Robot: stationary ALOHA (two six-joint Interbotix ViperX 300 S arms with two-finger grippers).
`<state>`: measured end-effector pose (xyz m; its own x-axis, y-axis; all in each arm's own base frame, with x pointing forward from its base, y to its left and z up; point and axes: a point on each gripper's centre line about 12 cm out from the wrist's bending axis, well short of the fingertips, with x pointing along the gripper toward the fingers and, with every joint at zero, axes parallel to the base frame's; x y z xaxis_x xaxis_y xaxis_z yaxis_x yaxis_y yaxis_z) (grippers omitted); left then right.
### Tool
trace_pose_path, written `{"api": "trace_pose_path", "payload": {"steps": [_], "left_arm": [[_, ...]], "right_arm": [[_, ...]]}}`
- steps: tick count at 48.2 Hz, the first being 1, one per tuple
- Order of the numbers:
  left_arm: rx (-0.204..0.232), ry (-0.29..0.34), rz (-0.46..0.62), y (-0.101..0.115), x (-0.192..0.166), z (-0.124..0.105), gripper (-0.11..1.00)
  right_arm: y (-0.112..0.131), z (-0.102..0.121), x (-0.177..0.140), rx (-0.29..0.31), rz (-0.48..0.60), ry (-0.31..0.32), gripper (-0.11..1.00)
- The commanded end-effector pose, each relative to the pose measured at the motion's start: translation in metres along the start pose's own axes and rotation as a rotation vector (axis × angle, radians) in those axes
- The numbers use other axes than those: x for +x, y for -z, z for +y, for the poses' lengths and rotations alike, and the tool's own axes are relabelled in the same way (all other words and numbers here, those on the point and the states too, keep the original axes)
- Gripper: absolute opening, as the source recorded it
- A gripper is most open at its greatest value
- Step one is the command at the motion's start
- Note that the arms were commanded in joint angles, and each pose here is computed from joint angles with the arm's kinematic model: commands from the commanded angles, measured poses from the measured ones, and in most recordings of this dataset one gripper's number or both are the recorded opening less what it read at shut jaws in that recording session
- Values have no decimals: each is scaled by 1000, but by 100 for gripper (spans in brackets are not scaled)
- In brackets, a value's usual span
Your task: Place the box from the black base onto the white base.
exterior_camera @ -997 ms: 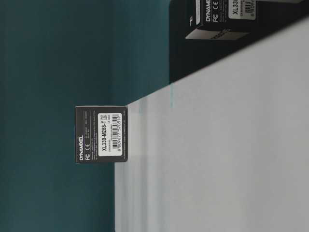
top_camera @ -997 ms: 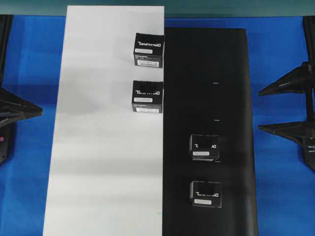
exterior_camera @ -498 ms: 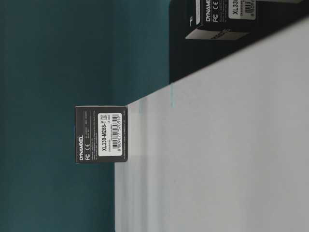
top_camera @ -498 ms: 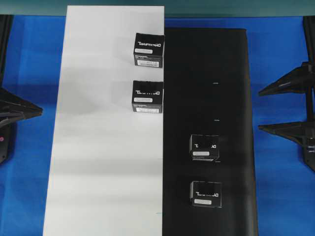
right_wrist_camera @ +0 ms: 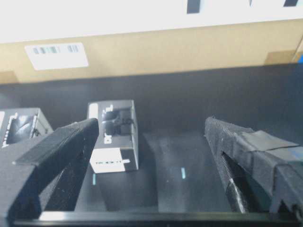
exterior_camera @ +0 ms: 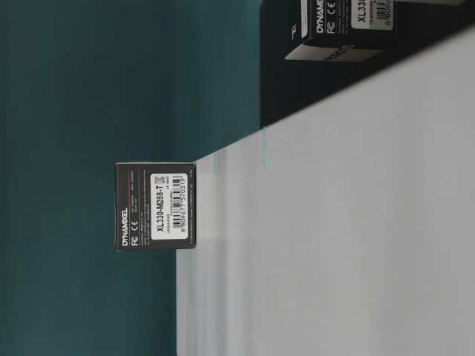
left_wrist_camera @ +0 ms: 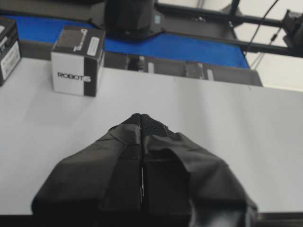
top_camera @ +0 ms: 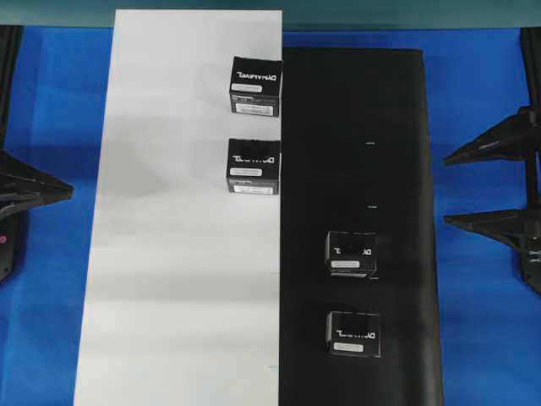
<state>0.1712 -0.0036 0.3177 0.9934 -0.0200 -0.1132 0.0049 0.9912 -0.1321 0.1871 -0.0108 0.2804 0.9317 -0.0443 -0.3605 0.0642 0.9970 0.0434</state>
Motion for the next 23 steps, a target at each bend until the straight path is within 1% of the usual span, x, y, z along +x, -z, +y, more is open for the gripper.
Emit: {"api": "trace_pose_path", "payload": {"steps": [1, 15, 23], "left_arm": [[3, 3, -12, -6, 1, -1, -7], [3, 3, -12, -6, 1, -1, -7], [3, 1, -12, -6, 1, -1, -7]], "right_arm": [[-3, 0, 0, 4, -8, -2, 100], [-1, 0, 0, 5, -3, -2, 100], [-1, 0, 1, 19, -1, -2, 100]]}}
